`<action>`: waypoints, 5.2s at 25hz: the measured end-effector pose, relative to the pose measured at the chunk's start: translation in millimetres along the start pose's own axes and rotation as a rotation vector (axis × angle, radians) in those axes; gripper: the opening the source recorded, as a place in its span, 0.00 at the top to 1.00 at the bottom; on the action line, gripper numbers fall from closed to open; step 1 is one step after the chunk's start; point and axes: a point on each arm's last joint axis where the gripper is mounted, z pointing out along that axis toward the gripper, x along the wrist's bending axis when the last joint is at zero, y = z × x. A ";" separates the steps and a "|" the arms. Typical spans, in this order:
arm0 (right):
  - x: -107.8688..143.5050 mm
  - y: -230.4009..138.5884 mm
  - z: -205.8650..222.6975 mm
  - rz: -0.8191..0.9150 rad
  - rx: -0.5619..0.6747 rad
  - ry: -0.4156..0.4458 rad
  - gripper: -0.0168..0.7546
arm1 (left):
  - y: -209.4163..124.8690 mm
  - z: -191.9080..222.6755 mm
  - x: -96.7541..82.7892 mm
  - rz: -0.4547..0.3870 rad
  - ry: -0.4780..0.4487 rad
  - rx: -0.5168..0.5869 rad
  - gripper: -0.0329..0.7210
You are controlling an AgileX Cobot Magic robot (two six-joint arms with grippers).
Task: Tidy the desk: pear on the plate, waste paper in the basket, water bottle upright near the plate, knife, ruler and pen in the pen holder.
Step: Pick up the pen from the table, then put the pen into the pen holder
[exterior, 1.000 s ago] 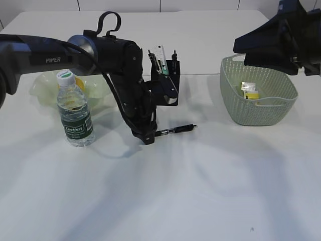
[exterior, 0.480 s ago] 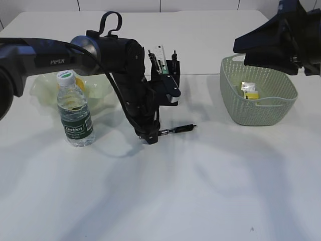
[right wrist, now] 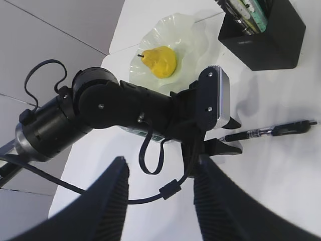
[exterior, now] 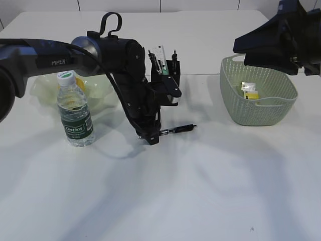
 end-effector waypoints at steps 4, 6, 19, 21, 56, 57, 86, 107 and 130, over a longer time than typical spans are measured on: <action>0.0 0.0 0.0 0.000 0.000 0.000 0.56 | -1.2 0.0 -0.1 0.007 -0.002 0.013 0.63; 0.0 0.0 0.0 0.000 0.000 0.000 0.56 | -2.0 0.0 -0.1 0.011 -0.001 0.022 0.70; 0.0 0.0 0.0 0.000 0.000 0.000 0.56 | -3.1 -1.4 -0.2 0.018 -0.006 0.042 0.88; 0.0 0.0 0.0 0.000 0.000 0.000 0.56 | -3.3 -1.4 -0.3 0.018 -0.007 0.043 0.88; -0.1 0.1 0.0 0.000 -0.001 -0.001 0.56 | 5.3 -46.2 -11.8 -0.059 -0.085 -0.025 0.88; -0.1 0.1 0.0 0.000 -0.001 -0.001 0.56 | 5.1 -46.1 -12.2 -0.064 -0.089 -0.022 0.88; -3.2 1.2 1.5 0.003 -0.011 -0.018 0.56 | 8.9 -117.6 -22.4 -0.105 -0.096 -0.098 0.88; -3.3 1.3 1.5 0.003 -0.013 -0.019 0.56 | -13.3 -204.7 -29.8 -0.217 -0.062 -0.248 0.88; -3.5 1.5 1.5 0.003 -0.015 -0.021 0.56 | -55.1 -240.3 -87.3 -0.257 -0.157 -0.275 0.88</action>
